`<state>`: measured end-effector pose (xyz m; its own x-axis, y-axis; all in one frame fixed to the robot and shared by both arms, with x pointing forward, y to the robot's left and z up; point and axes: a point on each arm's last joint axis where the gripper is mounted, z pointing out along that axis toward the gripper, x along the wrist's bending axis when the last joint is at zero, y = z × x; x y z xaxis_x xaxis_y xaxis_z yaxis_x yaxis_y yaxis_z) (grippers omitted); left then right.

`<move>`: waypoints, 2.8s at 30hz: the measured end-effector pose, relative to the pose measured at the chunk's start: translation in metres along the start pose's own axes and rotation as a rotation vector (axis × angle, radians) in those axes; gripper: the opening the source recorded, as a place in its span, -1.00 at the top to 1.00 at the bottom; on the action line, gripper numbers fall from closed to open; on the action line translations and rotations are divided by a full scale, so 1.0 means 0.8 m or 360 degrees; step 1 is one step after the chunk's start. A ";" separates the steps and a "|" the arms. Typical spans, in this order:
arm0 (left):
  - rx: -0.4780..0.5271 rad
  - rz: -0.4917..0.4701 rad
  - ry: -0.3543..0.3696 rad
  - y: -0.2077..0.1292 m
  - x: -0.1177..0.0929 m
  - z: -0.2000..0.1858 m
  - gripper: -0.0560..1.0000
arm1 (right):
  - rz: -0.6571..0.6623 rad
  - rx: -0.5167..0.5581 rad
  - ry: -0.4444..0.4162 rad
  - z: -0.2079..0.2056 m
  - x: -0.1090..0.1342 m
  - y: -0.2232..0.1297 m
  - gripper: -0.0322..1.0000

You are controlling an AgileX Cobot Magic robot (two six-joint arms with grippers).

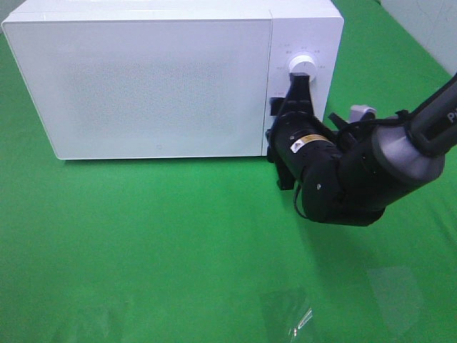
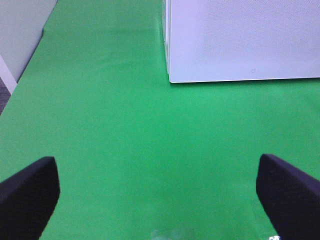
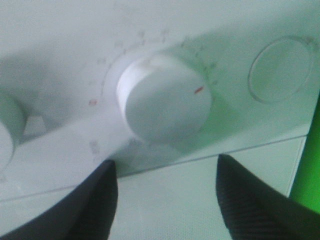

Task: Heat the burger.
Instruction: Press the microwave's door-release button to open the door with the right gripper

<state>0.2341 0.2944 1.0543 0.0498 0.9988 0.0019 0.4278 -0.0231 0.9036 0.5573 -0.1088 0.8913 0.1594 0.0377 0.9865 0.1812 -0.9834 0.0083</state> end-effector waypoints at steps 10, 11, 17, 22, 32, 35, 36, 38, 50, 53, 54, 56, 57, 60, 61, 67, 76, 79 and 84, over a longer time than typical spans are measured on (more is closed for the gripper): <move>0.0000 0.0000 0.0000 0.000 0.000 0.000 -0.99 | -0.0184 0.0044 -0.0009 -0.001 0.001 -0.005 -0.52; 0.0000 0.0000 0.0000 0.000 0.000 0.000 -0.99 | -0.0210 0.0050 -0.0026 -0.003 0.003 -0.004 -0.52; 0.0000 0.0000 0.0000 0.000 0.000 0.000 -0.99 | -0.0430 0.0090 -0.0075 -0.020 0.010 0.002 -0.53; 0.0000 0.0000 0.0000 0.000 0.000 0.000 -0.99 | -0.0687 0.0195 -0.0161 -0.029 0.016 -0.001 -0.53; 0.0000 0.0000 0.0000 0.000 0.000 0.000 -0.99 | -0.1686 0.0564 -0.0266 -0.048 0.032 -0.007 -0.53; 0.0000 0.0000 0.0000 0.000 0.000 0.000 -0.99 | -0.1870 0.0660 -0.0262 -0.053 0.035 -0.009 -0.53; 0.0000 0.0000 0.0000 0.000 0.000 0.000 -0.99 | -0.2007 0.0740 -0.0253 -0.058 0.040 -0.010 -0.53; 0.0000 0.0000 0.0000 0.000 0.000 0.000 -0.99 | -0.2133 0.0821 -0.0247 -0.065 0.046 -0.010 -0.53; 0.0000 0.0000 0.0000 0.000 0.000 0.000 -0.99 | -0.2407 0.1171 -0.0356 -0.120 0.106 0.031 -0.53; 0.0000 0.0000 0.0000 0.000 0.000 0.000 -0.99 | -0.2429 0.1193 -0.0349 -0.126 0.112 0.032 -0.53; 0.0000 0.0000 0.0000 0.000 0.000 0.000 -0.99 | -0.2459 0.1239 -0.0352 -0.139 0.121 0.035 -0.53; 0.0000 0.0000 0.0000 0.000 0.000 0.000 -0.99 | -0.2493 0.1272 -0.0360 -0.150 0.128 0.039 -0.53; 0.0000 0.0000 0.0000 0.000 0.000 0.000 -0.99 | -0.2509 0.1303 -0.0387 -0.164 0.136 0.044 -0.53; 0.0000 0.0000 0.0000 0.000 0.000 0.000 -0.99 | -0.2531 0.1320 -0.0421 -0.176 0.142 0.049 -0.53; 0.0000 0.0000 0.0000 0.000 0.000 0.000 -0.99 | -0.2545 0.1329 -0.0460 -0.189 0.148 0.055 -0.53; 0.0000 0.0000 0.0000 0.000 0.000 0.000 -0.99 | -0.2586 0.1302 -0.0544 -0.229 0.169 0.075 -0.53; 0.0000 0.0000 0.0000 0.000 0.000 0.000 -0.99 | -0.2607 0.1173 -0.0433 -0.291 0.199 0.098 -0.53; 0.0000 0.0000 0.0000 0.000 0.000 0.000 -0.99 | -0.2599 0.1139 -0.0426 -0.303 0.203 0.104 -0.53; 0.0000 0.0000 0.0000 0.000 0.000 0.000 -0.99 | -0.2541 0.0983 -0.0471 -0.328 0.206 0.127 -0.53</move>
<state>0.2341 0.2944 1.0543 0.0498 0.9988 0.0019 0.4278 -0.0231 0.9036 0.3470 -0.2488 1.0976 -0.3866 0.9222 0.0089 0.6266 0.2555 0.7362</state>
